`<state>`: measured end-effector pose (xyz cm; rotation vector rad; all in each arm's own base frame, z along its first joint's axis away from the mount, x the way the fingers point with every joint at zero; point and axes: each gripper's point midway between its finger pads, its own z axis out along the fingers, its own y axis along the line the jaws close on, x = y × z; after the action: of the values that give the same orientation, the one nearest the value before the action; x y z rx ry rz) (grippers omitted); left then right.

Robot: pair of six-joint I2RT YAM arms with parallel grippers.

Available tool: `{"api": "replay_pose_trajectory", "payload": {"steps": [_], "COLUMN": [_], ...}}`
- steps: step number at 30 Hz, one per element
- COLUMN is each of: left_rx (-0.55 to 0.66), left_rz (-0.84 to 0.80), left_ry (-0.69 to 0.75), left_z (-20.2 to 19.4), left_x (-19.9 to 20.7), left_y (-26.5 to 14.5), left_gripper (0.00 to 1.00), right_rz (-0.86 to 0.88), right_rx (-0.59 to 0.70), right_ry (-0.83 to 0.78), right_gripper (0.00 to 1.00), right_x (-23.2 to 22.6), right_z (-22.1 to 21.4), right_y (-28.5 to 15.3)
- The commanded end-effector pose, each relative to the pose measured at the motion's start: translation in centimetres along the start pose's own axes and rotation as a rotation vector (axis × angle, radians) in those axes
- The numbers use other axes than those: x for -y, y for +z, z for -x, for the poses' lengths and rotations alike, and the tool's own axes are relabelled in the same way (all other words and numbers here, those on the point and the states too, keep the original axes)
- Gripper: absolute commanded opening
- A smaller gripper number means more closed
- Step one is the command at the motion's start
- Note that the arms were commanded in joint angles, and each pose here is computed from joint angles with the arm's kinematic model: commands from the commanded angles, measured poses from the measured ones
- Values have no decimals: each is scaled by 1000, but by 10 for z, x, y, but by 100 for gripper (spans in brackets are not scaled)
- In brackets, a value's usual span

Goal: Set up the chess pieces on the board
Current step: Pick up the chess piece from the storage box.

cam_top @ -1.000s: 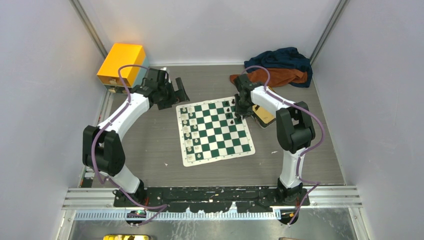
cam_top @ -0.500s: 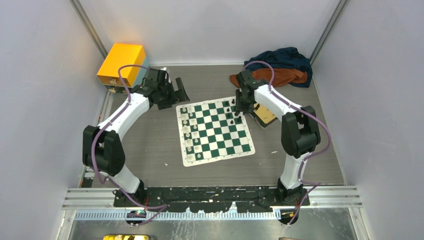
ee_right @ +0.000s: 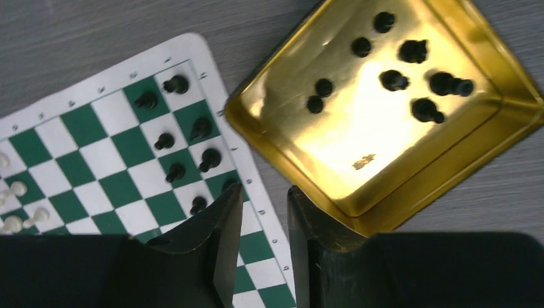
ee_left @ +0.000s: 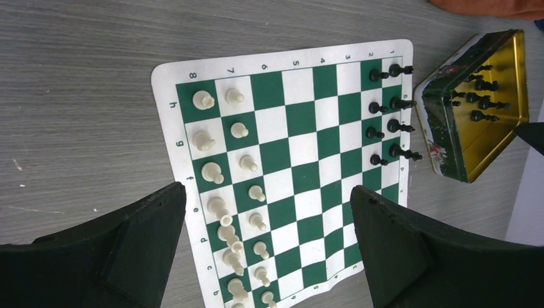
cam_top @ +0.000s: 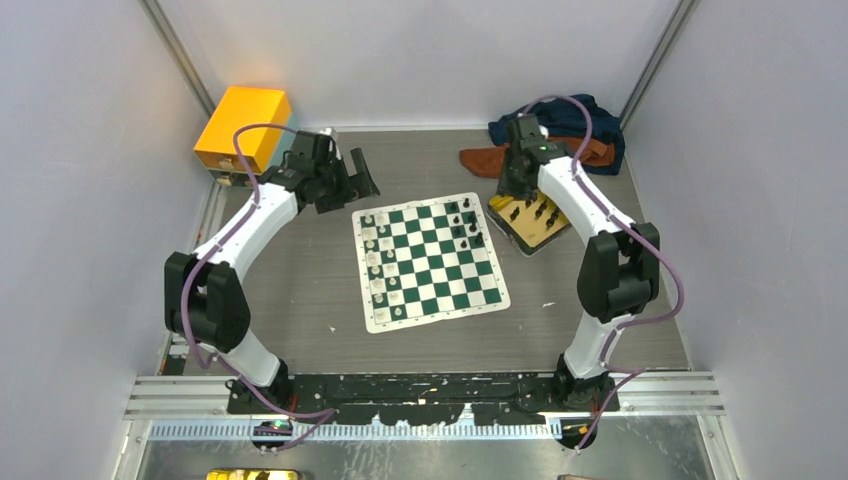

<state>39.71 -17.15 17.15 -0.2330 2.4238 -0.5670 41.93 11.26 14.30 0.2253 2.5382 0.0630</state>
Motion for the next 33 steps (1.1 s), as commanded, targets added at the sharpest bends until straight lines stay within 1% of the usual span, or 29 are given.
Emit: {"api": "replay_pose_trajectory", "payload": {"steps": [1, 8, 10, 17, 33], "left_rx": [60, 49, 45, 35, 10], "left_rz": [-59, -63, -62, -60, -50], "left_ry": [6, 6, 6, 18, 33], "left_z": [21, 19, 18, 18, 17], "left_x": [19, 19, 18, 18, 15], "left_y": [-6, 0, 2, 7, 20], "left_gripper": [100, 100, 100, 100, 100], "right_rz": [-72, -150, -157, -179, -199], "right_rx": [88, 63, 46, -3, -36], "right_ry": [141, 226, 242, 257, 272], "right_gripper": [38, 38, 38, 38, 38], "right_x": [44, 88, 94, 103, 112], "right_z": [36, 41, 40, 30, 30], "right_y": [-3, 22, 30, 56, 89]}}
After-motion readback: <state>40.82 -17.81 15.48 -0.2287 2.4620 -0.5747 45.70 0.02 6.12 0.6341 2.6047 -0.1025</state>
